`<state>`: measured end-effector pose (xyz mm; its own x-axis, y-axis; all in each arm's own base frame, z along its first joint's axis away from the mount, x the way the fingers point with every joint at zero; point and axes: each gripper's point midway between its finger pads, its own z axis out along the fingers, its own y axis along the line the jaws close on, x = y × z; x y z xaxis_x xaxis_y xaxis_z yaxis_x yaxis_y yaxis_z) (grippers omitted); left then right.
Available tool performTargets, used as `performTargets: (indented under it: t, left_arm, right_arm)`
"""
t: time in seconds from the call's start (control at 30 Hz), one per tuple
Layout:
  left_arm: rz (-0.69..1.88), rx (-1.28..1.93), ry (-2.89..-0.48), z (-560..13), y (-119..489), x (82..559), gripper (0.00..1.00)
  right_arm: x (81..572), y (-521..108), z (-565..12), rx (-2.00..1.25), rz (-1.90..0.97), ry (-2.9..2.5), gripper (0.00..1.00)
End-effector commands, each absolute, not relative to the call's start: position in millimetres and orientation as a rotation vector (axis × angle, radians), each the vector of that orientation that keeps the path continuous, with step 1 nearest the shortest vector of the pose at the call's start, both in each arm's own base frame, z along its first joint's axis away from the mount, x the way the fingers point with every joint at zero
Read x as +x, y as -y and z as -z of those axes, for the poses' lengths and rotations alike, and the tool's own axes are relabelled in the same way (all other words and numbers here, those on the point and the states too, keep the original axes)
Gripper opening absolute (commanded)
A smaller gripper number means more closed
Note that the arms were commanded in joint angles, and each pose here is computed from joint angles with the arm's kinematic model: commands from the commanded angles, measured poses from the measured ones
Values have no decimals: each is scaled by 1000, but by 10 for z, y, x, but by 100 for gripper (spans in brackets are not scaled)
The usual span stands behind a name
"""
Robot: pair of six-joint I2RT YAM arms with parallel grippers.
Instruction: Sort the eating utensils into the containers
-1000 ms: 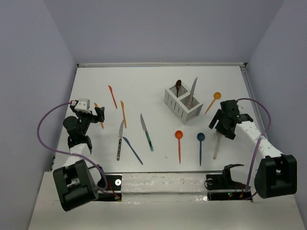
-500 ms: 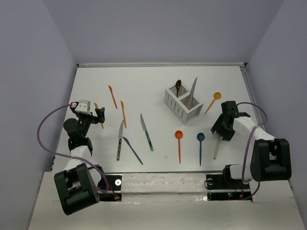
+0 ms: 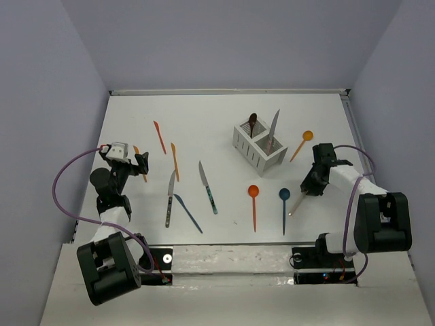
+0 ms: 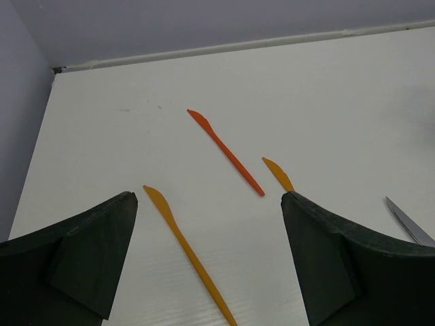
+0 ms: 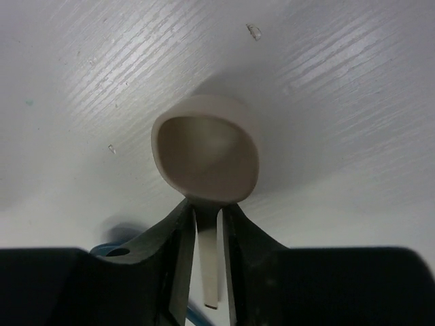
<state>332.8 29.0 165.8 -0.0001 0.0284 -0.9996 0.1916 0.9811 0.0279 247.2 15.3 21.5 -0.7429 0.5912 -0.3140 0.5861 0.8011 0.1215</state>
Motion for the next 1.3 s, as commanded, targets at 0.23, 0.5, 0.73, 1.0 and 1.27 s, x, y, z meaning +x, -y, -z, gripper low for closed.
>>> performTargets:
  t: [0.23,0.5,0.73,1.0,1.27]
  left_arm:
    - [101,226,-1489,-1840,-258,3318,99]
    - [100,226,-1488,-1839,-256,3312,99]
    - [102,225,-1489,-1831,-257,3317,99]
    - [109,217,-1509,-1781,-271,3349,99]
    - [128,206,-1550,-1682,-298,3431,99]
  right_arm:
    - [2633,-146,-324,807,-59,-2580,0]
    - [2762,-82,-669,768,-67,-2444,0]
    - [3130,-81,-2468,658,-161,-1855,0]
    - [3723,-1213,-4027,321,-213,-1421,0]
    - [4685,-1980,-3806,131,-161,-1421,0]
